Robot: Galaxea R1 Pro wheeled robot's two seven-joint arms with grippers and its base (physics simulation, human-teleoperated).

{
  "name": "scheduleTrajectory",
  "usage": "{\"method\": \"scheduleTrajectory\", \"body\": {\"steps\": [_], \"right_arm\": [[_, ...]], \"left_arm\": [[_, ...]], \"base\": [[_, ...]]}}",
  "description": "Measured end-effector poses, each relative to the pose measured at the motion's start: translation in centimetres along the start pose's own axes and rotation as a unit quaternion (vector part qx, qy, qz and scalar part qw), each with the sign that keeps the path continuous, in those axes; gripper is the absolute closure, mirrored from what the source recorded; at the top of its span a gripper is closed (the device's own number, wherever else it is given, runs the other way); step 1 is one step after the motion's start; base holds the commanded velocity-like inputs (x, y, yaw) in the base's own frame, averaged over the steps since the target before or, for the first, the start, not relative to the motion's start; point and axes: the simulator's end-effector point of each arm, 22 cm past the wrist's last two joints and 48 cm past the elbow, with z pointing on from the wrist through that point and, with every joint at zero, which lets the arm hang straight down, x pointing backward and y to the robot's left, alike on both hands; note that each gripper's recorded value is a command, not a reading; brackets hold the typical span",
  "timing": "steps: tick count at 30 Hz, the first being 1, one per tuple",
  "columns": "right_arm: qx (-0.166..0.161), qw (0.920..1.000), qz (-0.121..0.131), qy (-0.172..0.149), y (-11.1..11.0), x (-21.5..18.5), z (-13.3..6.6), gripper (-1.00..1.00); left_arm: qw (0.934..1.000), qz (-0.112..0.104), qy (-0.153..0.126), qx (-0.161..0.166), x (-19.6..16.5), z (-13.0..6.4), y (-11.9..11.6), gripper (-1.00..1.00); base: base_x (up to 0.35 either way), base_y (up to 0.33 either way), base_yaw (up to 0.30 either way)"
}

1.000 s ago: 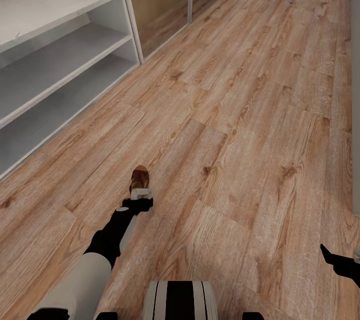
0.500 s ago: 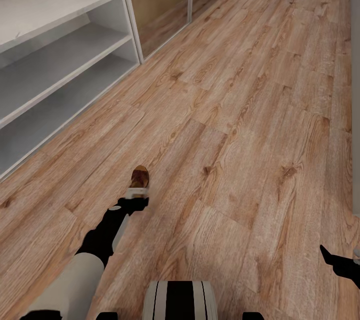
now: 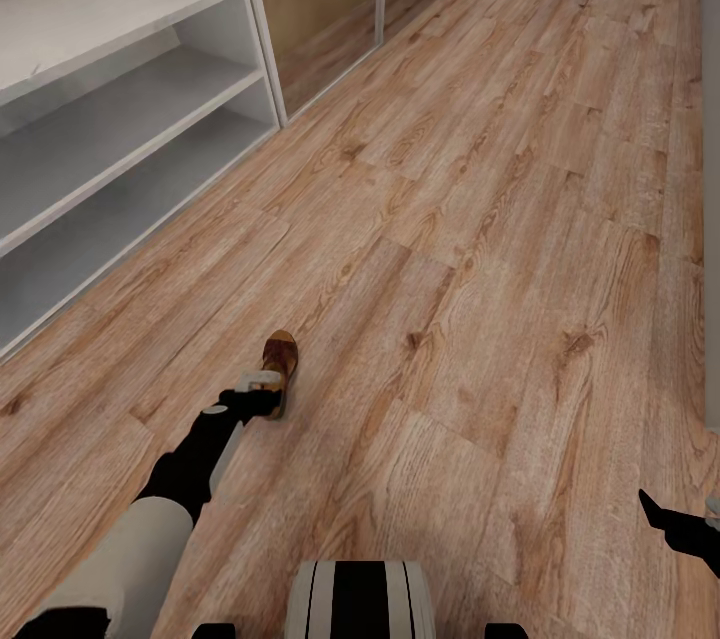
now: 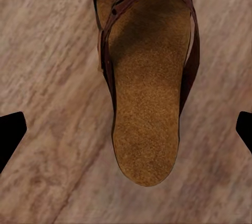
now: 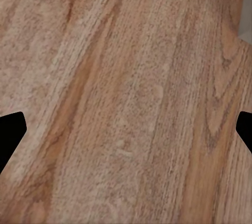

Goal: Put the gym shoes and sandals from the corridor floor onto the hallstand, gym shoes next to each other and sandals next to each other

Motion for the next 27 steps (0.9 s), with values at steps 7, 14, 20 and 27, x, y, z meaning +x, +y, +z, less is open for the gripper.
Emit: {"method": "scheduleTrajectory", "body": {"steps": [7, 14, 20, 27], "right_arm": [[0.000, 1.0000, 0.000, 0.000, 0.0, 0.0, 0.0, -1.00], [0.000, 1.0000, 0.001, 0.000, 0.0, 0.0, 0.0, -1.00], [0.002, 1.0000, 0.001, 0.000, -0.1, 0.0, 0.0, -1.00], [-0.001, 1.0000, 0.002, 0.001, 0.1, 0.1, -0.1, -1.00]], "left_arm": [[1.0000, -0.001, -0.004, 0.004, -0.6, 0.0, -0.6, -1.00], [0.9998, -0.006, -0.013, 0.014, -1.7, -0.1, -2.3, -1.00], [0.9998, -0.012, -0.012, 0.005, -1.8, -0.2, -3.8, -1.00], [0.9997, -0.017, -0.009, -0.016, -1.6, -0.2, -3.8, -1.00]], "base": [[0.000, 0.000, 0.000], [0.000, 0.000, 0.000], [0.000, 0.000, 0.000], [0.000, 0.000, 0.000]]}}
